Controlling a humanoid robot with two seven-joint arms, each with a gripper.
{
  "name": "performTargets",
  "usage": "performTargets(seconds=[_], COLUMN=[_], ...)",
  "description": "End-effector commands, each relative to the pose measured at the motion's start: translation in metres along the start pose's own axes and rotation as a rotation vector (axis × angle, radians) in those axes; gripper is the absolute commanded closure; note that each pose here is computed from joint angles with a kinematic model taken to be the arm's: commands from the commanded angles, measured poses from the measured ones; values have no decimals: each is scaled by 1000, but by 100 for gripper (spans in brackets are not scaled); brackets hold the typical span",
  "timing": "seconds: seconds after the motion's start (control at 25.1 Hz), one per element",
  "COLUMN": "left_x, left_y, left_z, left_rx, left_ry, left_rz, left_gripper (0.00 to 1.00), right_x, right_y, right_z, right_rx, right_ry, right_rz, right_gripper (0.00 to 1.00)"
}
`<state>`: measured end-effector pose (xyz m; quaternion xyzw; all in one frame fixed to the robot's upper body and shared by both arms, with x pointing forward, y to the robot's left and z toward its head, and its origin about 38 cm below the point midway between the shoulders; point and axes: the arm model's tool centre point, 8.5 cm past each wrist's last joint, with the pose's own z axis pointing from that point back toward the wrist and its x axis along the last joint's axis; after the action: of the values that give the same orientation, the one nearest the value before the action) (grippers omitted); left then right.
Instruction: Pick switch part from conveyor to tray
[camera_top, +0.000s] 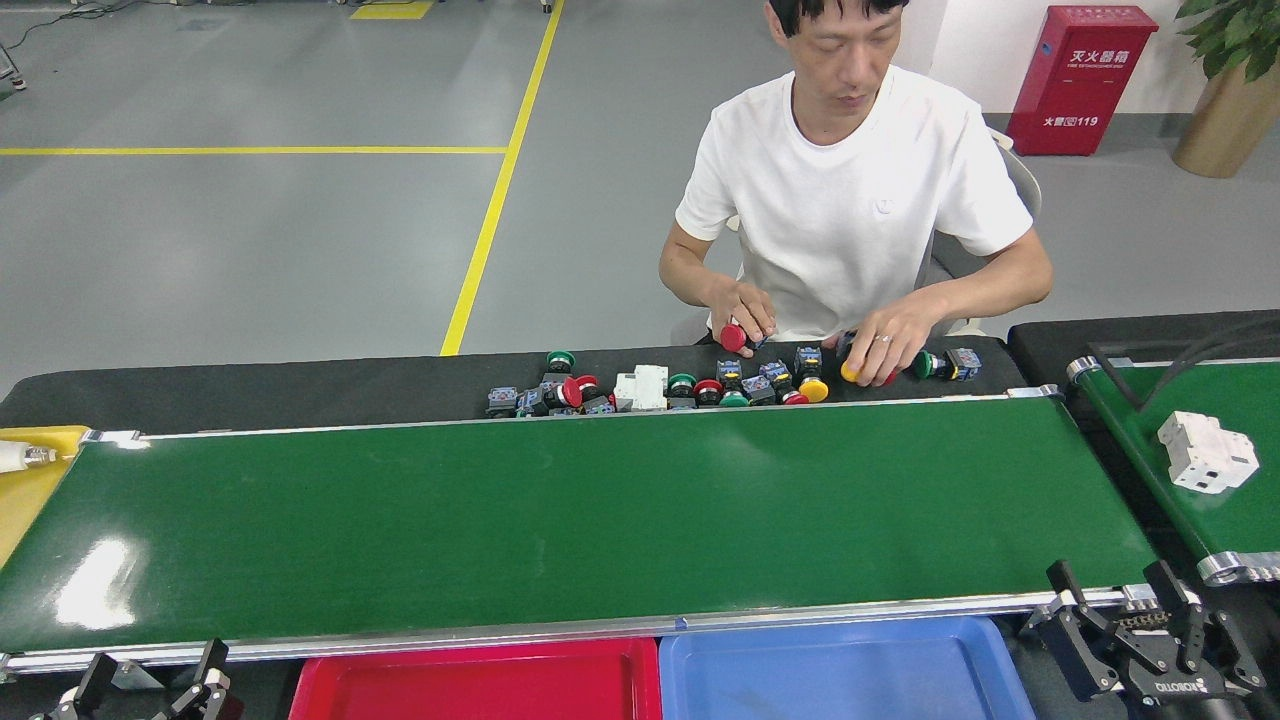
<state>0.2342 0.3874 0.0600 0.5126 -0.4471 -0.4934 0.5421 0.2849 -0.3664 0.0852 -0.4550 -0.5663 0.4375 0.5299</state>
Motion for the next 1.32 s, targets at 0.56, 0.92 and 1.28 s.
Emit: performTargets(seconds=[0.56, 0.92, 1.28], left_x=[3, 13, 39], left_y=[-7, -7, -4], left_z=[-3, -1, -21], left_rx=[-8, -5, -4], left_ry=[-12, -47, -76], left_rz=[19, 33, -6], left_gripper=[0, 0, 0], right_x=[2, -3, -3], right_y=[-5, 3, 33], right_z=[-4, -35, -72], right_rx=[-7, 47, 120], right_ry=[3, 122, 179], right_rz=[-3, 103, 110], right_gripper=[0, 0, 0])
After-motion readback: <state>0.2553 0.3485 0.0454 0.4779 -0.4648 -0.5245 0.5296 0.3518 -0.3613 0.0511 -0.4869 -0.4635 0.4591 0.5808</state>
